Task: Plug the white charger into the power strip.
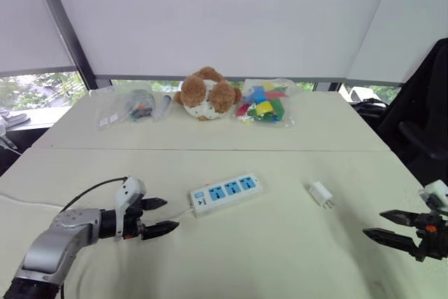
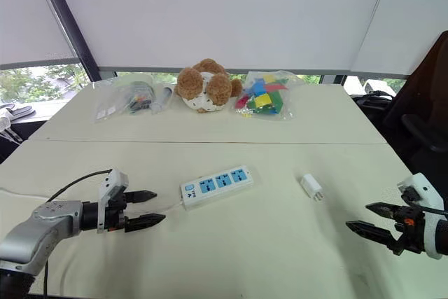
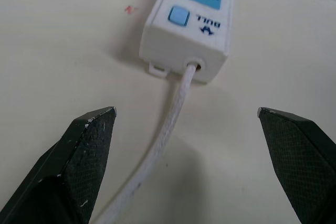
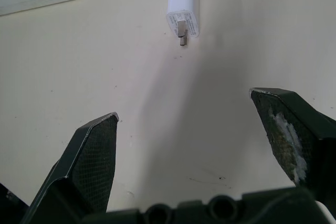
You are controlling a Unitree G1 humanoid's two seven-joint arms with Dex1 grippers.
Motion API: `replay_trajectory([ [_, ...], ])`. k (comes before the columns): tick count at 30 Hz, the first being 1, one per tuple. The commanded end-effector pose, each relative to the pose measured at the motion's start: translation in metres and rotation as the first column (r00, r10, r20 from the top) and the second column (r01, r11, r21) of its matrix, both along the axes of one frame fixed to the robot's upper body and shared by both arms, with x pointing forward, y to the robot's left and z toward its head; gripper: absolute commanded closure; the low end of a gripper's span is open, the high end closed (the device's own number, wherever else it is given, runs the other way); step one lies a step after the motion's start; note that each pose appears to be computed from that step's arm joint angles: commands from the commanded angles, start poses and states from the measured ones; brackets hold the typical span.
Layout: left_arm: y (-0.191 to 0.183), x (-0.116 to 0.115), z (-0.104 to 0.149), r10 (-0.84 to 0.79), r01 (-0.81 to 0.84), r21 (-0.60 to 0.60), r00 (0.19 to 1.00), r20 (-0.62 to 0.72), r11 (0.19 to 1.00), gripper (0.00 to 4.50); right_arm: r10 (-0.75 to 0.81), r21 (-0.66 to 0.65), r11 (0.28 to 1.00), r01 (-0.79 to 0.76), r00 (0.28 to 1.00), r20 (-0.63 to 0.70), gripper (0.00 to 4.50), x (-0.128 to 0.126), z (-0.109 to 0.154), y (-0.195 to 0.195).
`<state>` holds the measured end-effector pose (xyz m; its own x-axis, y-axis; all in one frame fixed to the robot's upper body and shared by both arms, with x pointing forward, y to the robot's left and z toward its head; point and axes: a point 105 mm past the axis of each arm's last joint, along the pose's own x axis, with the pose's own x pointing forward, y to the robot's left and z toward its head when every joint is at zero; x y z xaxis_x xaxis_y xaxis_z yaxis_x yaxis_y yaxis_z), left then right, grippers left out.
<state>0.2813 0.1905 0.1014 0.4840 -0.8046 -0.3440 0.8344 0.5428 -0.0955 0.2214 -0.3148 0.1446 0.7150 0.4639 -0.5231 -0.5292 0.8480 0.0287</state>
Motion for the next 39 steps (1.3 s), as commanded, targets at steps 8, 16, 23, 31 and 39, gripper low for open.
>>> replay_trajectory([
  [8, 0.011, 0.004, 0.018, 0.031, -0.033, 0.022, 0.998, 0.061, 0.999, 0.02, 0.003, -0.036, 0.999, -0.003, 1.000, -0.004, 0.11, 0.004, -0.005, 0.005],
  [16, 0.005, 0.010, 0.024, 0.023, -0.027, 0.034, 0.994, 0.104, 0.999, 0.02, 0.004, -0.063, 0.998, -0.005, 1.000, -0.023, 0.11, 0.003, -0.011, 0.004],
  [23, 0.003, 0.012, 0.029, 0.001, -0.005, 0.033, 0.992, 0.129, 0.999, 0.02, 0.004, -0.059, 0.998, -0.004, 1.000, -0.014, 0.11, 0.004, -0.008, 0.002],
  [31, 0.006, 0.015, 0.032, -0.049, 0.036, 0.090, 0.989, 0.141, 0.995, 0.02, -0.014, -0.092, 0.996, 0.012, 1.000, -0.013, 0.11, 0.006, -0.010, -0.004],
  [39, -0.036, 0.019, 0.027, -0.255, 0.237, 0.113, 0.950, 0.179, 0.965, 0.02, 0.157, -0.026, 0.987, -0.160, 0.985, -0.073, 0.11, 0.001, 0.009, 0.039],
])
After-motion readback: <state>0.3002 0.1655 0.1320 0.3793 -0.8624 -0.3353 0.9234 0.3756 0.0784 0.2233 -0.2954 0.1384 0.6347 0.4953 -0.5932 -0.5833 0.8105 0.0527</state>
